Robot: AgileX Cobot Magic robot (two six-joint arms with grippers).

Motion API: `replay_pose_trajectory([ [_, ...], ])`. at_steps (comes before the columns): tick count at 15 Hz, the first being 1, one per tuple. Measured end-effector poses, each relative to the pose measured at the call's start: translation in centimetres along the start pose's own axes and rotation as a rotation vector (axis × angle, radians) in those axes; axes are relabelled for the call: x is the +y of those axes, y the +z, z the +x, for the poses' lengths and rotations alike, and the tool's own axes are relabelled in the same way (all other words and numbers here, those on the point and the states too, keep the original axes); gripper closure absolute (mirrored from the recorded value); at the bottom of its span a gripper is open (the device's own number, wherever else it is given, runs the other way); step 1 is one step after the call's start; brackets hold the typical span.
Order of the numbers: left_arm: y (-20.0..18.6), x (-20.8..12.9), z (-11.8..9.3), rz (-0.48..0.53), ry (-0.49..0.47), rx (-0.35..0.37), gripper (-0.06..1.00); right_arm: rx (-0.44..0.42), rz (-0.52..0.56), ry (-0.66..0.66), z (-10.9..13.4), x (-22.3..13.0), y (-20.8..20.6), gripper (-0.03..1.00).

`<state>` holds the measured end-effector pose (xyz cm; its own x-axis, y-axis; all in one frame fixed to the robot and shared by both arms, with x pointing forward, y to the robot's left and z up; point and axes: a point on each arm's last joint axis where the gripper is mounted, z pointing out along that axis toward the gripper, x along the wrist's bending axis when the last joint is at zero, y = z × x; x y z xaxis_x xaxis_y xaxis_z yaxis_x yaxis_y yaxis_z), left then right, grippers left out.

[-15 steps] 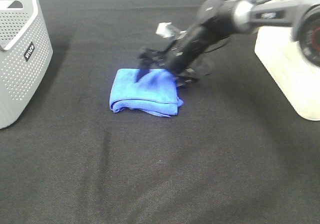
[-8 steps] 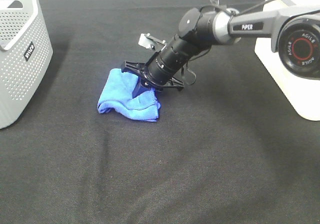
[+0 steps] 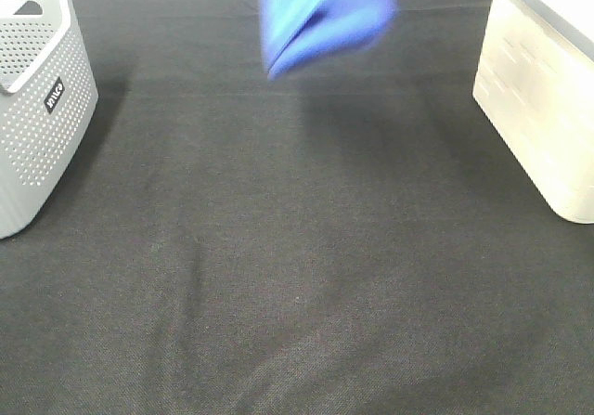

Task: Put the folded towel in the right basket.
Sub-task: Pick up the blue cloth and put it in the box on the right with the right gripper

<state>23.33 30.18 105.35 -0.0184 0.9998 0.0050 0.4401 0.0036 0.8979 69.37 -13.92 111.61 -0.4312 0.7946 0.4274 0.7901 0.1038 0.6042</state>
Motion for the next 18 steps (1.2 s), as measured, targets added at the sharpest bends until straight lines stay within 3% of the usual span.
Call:
replay_pose_trajectory([
  [1,0.0,0.0,0.0,0.0,0.0,0.0,-0.04,-0.054,-0.118,0.014,-1.9,1.7,-5.8,0.81],
  [3,0.0,0.0,0.0,0.0,0.0,0.0,-0.04,-0.18,-0.237,0.073,-6.5,2.4,-12.3,0.81],
  [4,0.0,0.0,0.0,0.0,0.0,0.0,-0.04,-0.18,-0.237,0.073,-6.5,2.4,-12.3,0.81],
  [7,0.0,0.0,0.0,0.0,0.0,0.0,-0.04,-0.38,-0.31,0.213,-15.1,0.9,-18.6,0.81],
  [10,0.0,0.0,0.0,0.0,0.0,0.0,-0.04,-0.478,-0.355,0.357,-21.5,-1.1,-21.2,0.81],
  [13,0.0,0.0,0.0,0.0,0.0,0.0,-0.04,-0.528,-0.252,0.421,-26.2,-3.0,-18.3,0.8],
  [14,0.0,0.0,0.0,0.0,0.0,0.0,-0.04,-0.542,-0.203,0.427,-27.0,-3.5,-17.2,0.64],
  [16,0.0,0.0,0.0,0.0,0.0,0.0,-0.04,-0.574,-0.106,0.423,-27.6,-4.4,-16.0,0.18],
  [18,0.0,0.0,0.0,0.0,0.0,0.0,-0.04,-0.577,-0.074,0.437,-27.5,-4.7,-16.0,0.02],
])
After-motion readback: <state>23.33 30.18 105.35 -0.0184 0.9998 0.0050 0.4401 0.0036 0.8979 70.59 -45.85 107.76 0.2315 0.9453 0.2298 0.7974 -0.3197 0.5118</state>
